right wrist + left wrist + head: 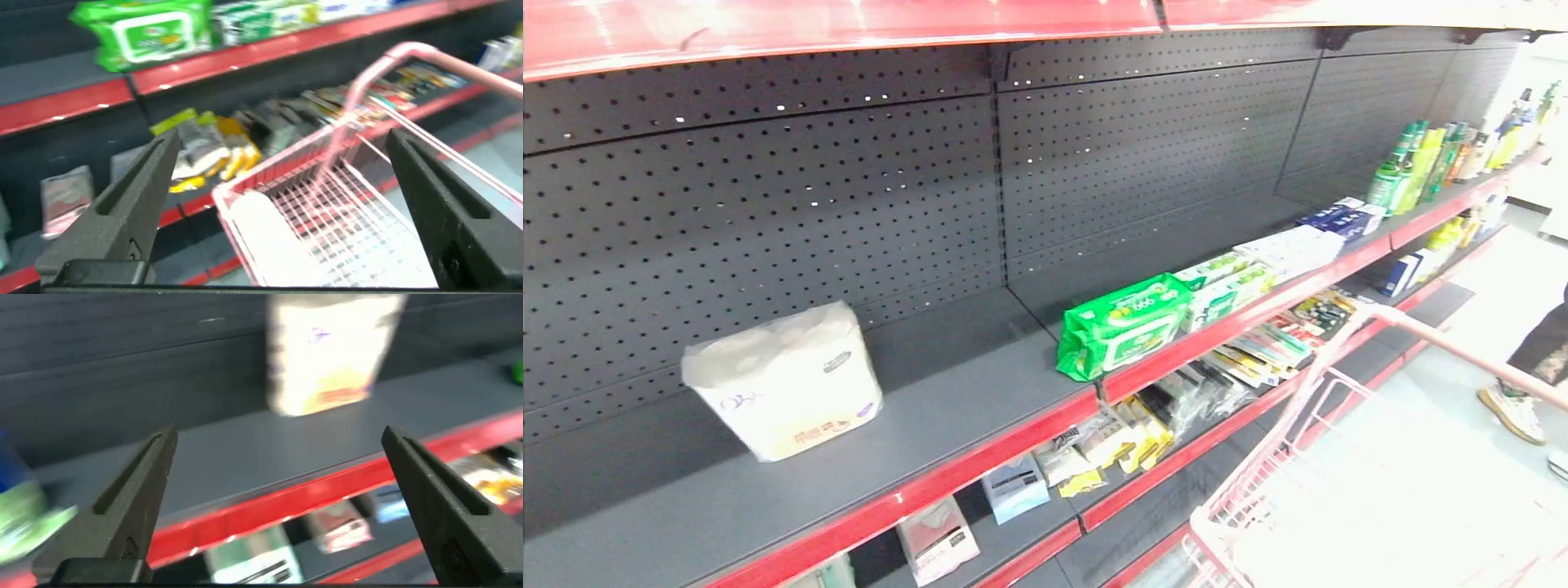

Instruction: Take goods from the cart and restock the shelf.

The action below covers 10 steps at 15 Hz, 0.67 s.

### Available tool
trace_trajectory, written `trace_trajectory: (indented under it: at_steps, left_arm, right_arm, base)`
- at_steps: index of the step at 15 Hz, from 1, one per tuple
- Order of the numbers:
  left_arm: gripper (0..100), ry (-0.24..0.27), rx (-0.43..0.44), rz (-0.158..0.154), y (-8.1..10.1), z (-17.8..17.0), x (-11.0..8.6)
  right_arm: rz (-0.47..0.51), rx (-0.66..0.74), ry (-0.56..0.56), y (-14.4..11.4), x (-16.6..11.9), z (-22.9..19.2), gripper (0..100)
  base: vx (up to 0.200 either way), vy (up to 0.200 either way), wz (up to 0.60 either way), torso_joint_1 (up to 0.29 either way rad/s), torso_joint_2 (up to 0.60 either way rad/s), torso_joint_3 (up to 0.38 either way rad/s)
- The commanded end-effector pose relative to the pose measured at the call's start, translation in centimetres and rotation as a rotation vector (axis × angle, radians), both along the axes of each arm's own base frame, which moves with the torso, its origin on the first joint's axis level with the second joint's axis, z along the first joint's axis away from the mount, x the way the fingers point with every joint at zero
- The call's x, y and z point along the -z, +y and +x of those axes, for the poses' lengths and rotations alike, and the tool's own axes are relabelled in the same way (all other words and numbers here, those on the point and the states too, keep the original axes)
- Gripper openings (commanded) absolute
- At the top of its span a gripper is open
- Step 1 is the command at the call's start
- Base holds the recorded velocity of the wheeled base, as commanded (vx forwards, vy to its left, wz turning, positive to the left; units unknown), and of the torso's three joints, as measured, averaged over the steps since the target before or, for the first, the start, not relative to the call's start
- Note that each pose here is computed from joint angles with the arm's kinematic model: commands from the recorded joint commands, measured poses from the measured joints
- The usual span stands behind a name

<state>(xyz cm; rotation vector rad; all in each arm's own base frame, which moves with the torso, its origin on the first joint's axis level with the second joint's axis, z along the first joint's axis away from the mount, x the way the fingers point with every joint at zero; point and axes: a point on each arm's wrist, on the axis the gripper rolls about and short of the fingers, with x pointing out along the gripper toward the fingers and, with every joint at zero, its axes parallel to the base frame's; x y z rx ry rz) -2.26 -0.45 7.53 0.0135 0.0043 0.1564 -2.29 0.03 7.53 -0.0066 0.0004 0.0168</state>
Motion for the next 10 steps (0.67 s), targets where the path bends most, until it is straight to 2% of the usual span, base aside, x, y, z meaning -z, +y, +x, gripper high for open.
trace_trajectory:
  at_steps: [1, 7, 10]
  left_arm:
    - [100, 0.001, 0.0, 0.0, 0.0, 0.01, 0.01]
    - [100, 0.001, 0.0, 0.0, 0.0, 0.01, 0.01]
    - [100, 0.001, 0.0, 0.0, 0.0, 0.01, 0.01]
  right_arm:
    - [0.0, 0.0, 0.001, 0.0, 0.0, 0.01, 100]
    - [0.0, 0.0, 0.001, 0.0, 0.0, 0.01, 100]
    - [-0.003, -0.003, 0.006, 0.0, 0.0, 0.03, 100]
  base:
    - [0.0, 0.0, -0.6, 0.002, 0.0, 0.002]
    - [0.0, 0.0, -0.6, 0.004, 0.0, 0.003]
    - [0.0, 0.0, 0.0, 0.0, 0.0, 0.0]
